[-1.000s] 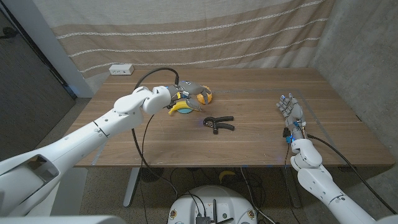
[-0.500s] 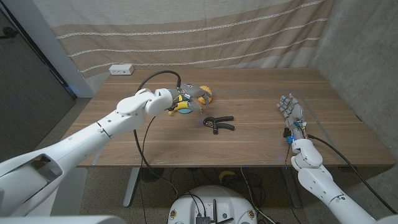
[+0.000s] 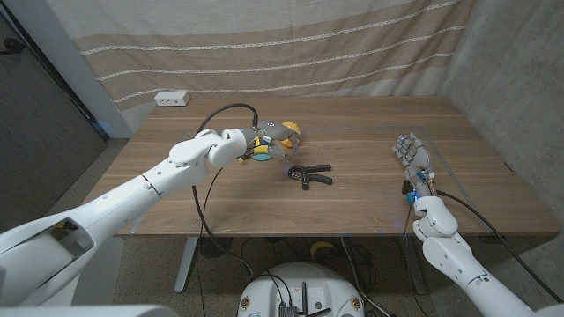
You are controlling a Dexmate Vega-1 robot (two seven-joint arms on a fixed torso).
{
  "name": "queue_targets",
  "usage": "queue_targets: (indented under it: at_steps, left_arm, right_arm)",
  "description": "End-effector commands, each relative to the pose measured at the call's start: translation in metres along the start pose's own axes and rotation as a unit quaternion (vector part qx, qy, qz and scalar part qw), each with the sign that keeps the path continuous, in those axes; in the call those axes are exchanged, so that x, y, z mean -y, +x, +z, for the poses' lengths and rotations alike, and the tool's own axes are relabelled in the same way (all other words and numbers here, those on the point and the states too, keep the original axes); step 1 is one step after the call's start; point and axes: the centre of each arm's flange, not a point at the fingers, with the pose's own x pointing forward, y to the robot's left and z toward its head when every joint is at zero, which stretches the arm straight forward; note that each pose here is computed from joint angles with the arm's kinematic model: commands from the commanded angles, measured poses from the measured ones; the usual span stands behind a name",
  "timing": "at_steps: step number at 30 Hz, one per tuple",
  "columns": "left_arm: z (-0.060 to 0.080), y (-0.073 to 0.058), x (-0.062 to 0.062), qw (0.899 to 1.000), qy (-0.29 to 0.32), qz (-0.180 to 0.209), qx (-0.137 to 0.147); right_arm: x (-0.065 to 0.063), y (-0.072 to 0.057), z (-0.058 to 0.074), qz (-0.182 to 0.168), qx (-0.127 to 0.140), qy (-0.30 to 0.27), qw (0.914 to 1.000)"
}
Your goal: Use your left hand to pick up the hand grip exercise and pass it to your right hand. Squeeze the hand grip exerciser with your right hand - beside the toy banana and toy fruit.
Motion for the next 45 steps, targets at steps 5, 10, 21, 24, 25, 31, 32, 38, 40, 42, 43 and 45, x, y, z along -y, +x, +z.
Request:
queue_targets:
  at_steps: [5, 10, 21, 24, 25, 31, 32, 38, 40, 42, 43, 45]
  left_arm:
    - [0.000, 0.011, 0.010, 1.000, -0.003, -0.008, 0.000]
    - [0.000, 0.014, 0.013, 1.000, -0.006, -0.011, -0.001]
    - [0.003, 0.019, 0.018, 1.000, -0.012, -0.019, 0.005]
    - [0.004, 0.020, 0.020, 1.000, -0.011, -0.019, 0.004]
    - [0.004, 0.021, 0.020, 1.000, -0.009, -0.018, 0.004]
    - [0.005, 0.024, 0.023, 1.000, -0.011, -0.020, 0.005]
    - [0.006, 0.024, 0.023, 1.000, -0.013, -0.020, 0.006]
    - [0.008, 0.027, 0.027, 1.000, -0.016, -0.022, 0.009]
    - [0.009, 0.029, 0.028, 0.999, -0.016, -0.025, 0.010]
    - [0.009, 0.030, 0.029, 0.999, -0.015, -0.028, 0.012]
    - [0.009, 0.030, 0.029, 0.999, -0.015, -0.028, 0.013]
    - [0.010, 0.032, 0.031, 0.999, -0.011, -0.029, 0.014]
  right_arm:
    - [0.003, 0.003, 0.000, -0.001, -0.001, 0.000, 1.0000]
    - [0.003, 0.005, 0.000, 0.000, -0.002, 0.001, 1.0000]
    - [0.005, 0.008, 0.000, -0.001, -0.002, 0.001, 1.0000]
    - [0.006, 0.008, 0.000, -0.001, -0.002, 0.000, 1.0000]
    - [0.006, 0.009, 0.000, -0.001, -0.002, 0.000, 1.0000]
    - [0.008, 0.010, 0.000, -0.002, -0.003, 0.000, 1.0000]
    - [0.008, 0.010, 0.000, -0.002, -0.003, 0.000, 1.0000]
    - [0.010, 0.011, 0.000, -0.003, -0.005, -0.001, 1.0000]
    - [0.011, 0.011, 0.000, -0.003, -0.006, -0.001, 1.0000]
    - [0.012, 0.011, 0.000, -0.003, -0.007, -0.001, 1.0000]
    - [0.012, 0.011, 0.000, -0.003, -0.007, -0.001, 1.0000]
    - [0.012, 0.012, 0.000, -0.002, -0.007, -0.001, 1.0000]
